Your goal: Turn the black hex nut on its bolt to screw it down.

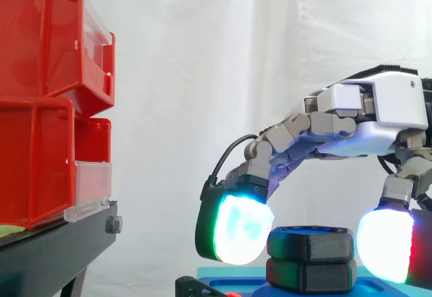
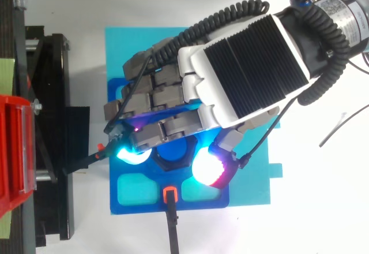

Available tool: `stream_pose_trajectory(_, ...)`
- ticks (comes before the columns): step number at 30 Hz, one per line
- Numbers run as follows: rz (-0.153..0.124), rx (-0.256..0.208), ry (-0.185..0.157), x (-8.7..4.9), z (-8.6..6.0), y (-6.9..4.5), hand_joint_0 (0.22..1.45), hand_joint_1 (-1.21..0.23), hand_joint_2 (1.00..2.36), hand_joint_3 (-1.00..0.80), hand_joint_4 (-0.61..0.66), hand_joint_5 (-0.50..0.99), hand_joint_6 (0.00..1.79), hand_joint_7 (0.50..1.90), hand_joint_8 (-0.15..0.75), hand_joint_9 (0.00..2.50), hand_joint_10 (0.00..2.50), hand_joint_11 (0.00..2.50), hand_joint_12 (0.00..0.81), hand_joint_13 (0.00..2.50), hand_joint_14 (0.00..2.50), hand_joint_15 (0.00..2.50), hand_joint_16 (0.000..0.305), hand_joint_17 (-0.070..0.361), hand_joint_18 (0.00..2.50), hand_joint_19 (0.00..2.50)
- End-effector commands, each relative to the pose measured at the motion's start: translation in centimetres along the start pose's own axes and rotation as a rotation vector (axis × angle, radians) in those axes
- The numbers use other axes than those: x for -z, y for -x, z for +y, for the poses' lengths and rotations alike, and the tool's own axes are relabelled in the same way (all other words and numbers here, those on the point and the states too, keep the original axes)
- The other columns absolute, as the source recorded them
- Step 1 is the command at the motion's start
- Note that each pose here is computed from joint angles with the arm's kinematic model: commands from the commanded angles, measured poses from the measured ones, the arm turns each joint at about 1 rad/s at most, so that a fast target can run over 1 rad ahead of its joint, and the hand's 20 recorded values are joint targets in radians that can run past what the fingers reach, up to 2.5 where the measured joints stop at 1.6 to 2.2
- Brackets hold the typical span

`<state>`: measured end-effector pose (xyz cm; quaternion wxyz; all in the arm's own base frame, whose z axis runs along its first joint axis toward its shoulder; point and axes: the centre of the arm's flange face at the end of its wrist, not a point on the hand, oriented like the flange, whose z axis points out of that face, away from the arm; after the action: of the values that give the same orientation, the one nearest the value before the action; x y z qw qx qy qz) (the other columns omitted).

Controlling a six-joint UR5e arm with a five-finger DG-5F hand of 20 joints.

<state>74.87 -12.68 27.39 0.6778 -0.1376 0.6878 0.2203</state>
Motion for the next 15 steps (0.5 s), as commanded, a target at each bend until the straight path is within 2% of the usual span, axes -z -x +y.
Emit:
stream_pose_trajectory(1,0.001,0.000,0.002,0.07,-0.02,-0.06,0.43,-0.63,1.00,-0.50,0.34,-0.21,0.70,0.67,0.308,0.50,0.01,0.36,0.378,0.72,0.01,0.29,0.054,0.122,0.64,0.35)
stream_pose_trajectory(9,0.001,0.000,0.001,0.13,-0.12,0.01,0.52,-0.67,1.00,-0.50,0.30,-0.20,0.67,0.75,0.278,0.50,0.01,0.35,0.345,0.71,0.01,0.31,0.047,0.106,0.60,0.37)
stream_pose_trajectory(15,-0.002,0.001,0.002,0.04,-0.04,-0.03,0.58,-0.68,1.01,-0.37,0.27,-0.20,0.68,0.73,0.268,0.51,0.01,0.35,0.331,0.70,0.01,0.31,0.044,0.100,0.58,0.38)
